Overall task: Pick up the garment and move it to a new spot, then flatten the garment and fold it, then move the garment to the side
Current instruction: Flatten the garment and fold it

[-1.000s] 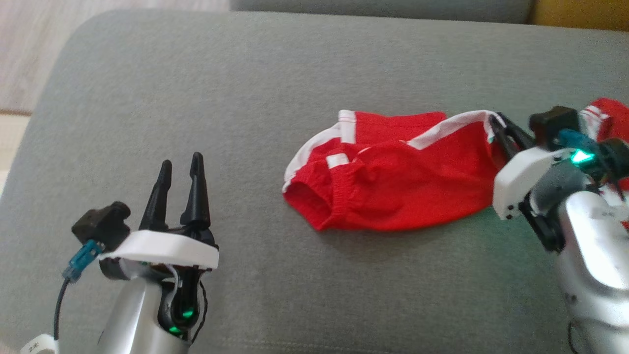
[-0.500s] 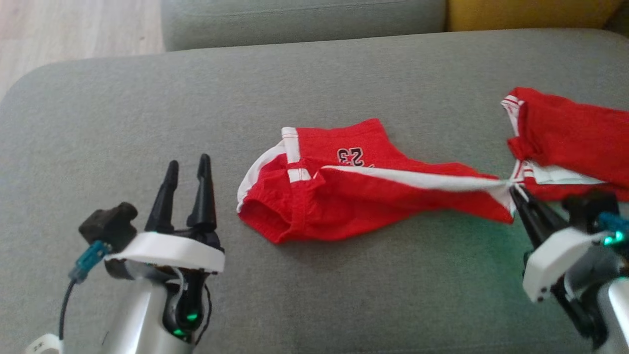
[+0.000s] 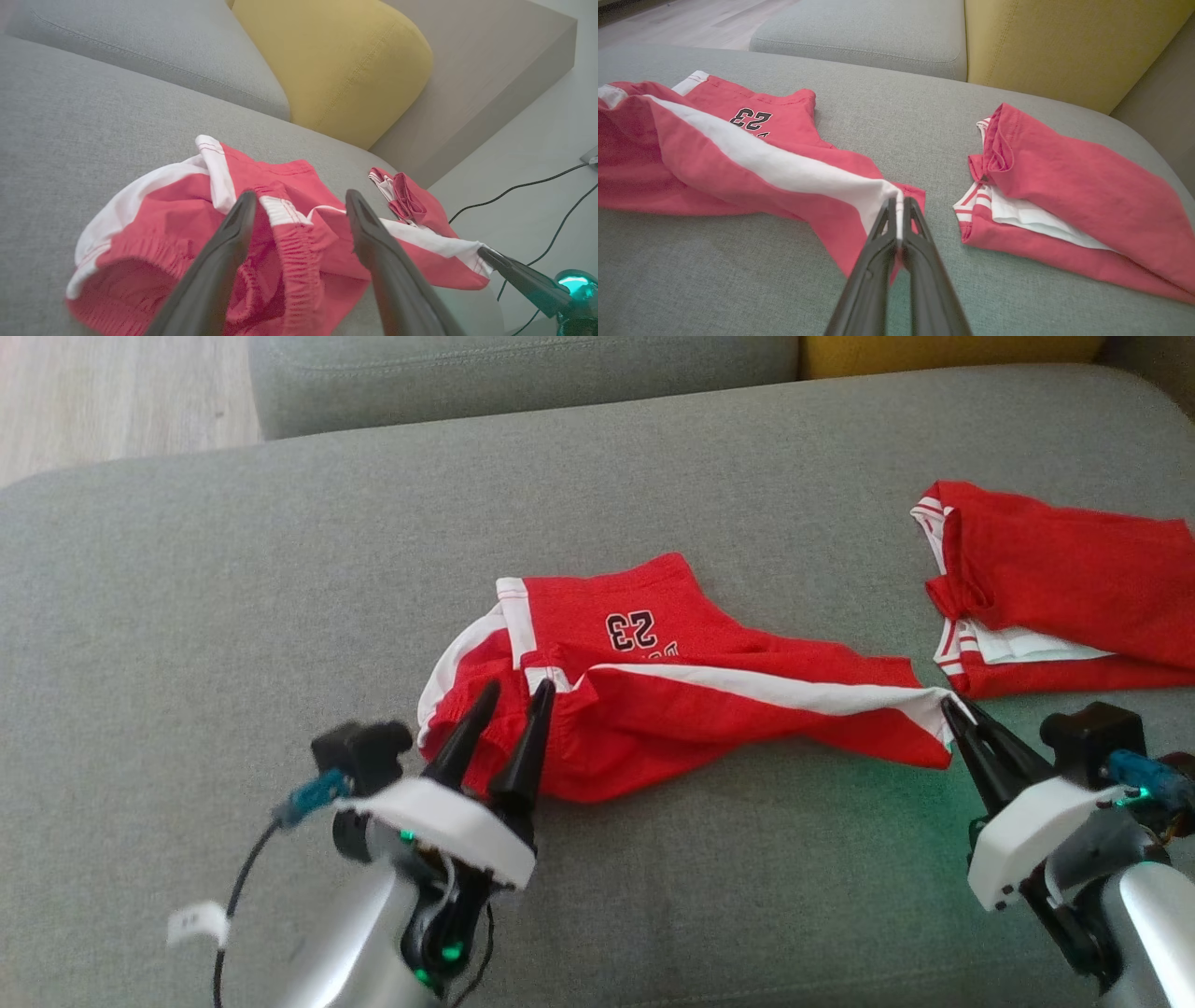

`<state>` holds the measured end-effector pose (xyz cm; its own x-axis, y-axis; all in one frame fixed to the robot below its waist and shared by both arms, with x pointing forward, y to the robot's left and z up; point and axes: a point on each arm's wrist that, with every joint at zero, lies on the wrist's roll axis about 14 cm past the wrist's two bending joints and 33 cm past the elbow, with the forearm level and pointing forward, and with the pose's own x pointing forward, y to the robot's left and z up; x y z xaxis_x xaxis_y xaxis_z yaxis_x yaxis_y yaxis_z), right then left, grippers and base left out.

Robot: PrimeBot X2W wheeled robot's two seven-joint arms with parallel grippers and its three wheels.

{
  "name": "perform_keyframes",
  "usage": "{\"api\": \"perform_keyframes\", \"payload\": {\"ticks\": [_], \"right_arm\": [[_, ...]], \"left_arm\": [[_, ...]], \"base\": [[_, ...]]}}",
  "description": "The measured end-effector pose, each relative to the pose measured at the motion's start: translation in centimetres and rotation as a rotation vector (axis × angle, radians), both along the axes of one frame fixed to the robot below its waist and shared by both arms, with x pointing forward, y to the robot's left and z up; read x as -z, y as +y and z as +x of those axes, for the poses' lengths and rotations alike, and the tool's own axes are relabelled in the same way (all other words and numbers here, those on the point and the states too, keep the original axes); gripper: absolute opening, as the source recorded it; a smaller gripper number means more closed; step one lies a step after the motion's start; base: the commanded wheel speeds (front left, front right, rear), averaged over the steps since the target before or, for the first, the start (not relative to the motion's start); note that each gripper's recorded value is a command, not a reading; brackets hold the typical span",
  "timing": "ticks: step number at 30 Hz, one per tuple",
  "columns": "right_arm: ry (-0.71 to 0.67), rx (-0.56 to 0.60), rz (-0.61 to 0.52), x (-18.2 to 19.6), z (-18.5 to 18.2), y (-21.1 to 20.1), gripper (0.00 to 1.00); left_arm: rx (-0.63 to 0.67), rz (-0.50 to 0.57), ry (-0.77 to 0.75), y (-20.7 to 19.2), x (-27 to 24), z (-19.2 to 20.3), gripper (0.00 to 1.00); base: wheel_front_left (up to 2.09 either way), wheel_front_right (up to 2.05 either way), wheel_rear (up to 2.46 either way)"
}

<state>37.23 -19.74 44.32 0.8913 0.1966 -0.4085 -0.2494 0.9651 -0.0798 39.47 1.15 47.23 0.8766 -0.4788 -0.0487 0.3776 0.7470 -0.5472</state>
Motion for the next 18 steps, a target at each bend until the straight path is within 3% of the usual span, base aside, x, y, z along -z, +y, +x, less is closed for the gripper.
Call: {"api": "perform_keyframes", "payload": {"ticks": [18], "right_arm": [[0.006, 0.021, 0.009, 1.2, 0.6, -0.4, 0.00]], "left_arm": [[0.150, 0.100, 0.238, -1.9, 3.3, 1.2, 1.00]], "base": [[0.00, 0.00, 0.00]]}}
